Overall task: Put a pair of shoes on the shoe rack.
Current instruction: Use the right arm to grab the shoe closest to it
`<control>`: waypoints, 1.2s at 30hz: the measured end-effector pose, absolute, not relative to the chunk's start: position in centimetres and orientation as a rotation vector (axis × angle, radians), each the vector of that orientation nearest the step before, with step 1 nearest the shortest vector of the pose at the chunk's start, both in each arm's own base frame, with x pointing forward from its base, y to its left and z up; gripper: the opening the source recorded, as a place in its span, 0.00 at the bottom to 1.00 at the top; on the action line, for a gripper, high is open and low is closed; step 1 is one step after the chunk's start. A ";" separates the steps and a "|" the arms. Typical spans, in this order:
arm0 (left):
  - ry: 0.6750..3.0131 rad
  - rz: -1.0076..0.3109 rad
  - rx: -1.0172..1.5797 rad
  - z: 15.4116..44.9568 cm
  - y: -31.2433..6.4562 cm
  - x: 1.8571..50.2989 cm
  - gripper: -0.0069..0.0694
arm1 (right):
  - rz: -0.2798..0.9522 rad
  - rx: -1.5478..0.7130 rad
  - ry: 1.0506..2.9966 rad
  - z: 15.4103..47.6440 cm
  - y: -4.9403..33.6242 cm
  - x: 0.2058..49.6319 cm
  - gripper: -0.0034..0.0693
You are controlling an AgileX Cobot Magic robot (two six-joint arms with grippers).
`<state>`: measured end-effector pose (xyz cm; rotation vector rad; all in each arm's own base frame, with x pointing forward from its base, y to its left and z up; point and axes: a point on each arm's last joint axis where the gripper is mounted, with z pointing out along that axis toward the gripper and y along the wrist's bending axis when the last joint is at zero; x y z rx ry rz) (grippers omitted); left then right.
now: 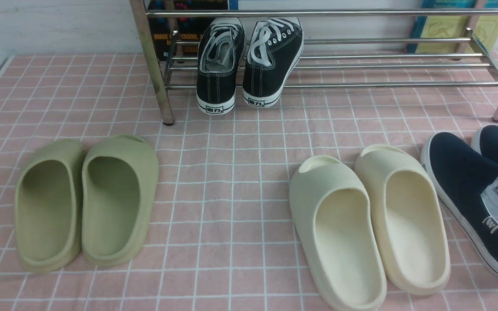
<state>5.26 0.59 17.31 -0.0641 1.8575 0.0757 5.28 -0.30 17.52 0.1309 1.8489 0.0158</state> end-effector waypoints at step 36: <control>1.858 0.077 -0.063 17.3 0.6 5.3 0.23 | 0.234 0.288 1.830 17.6 0.3 5.3 0.38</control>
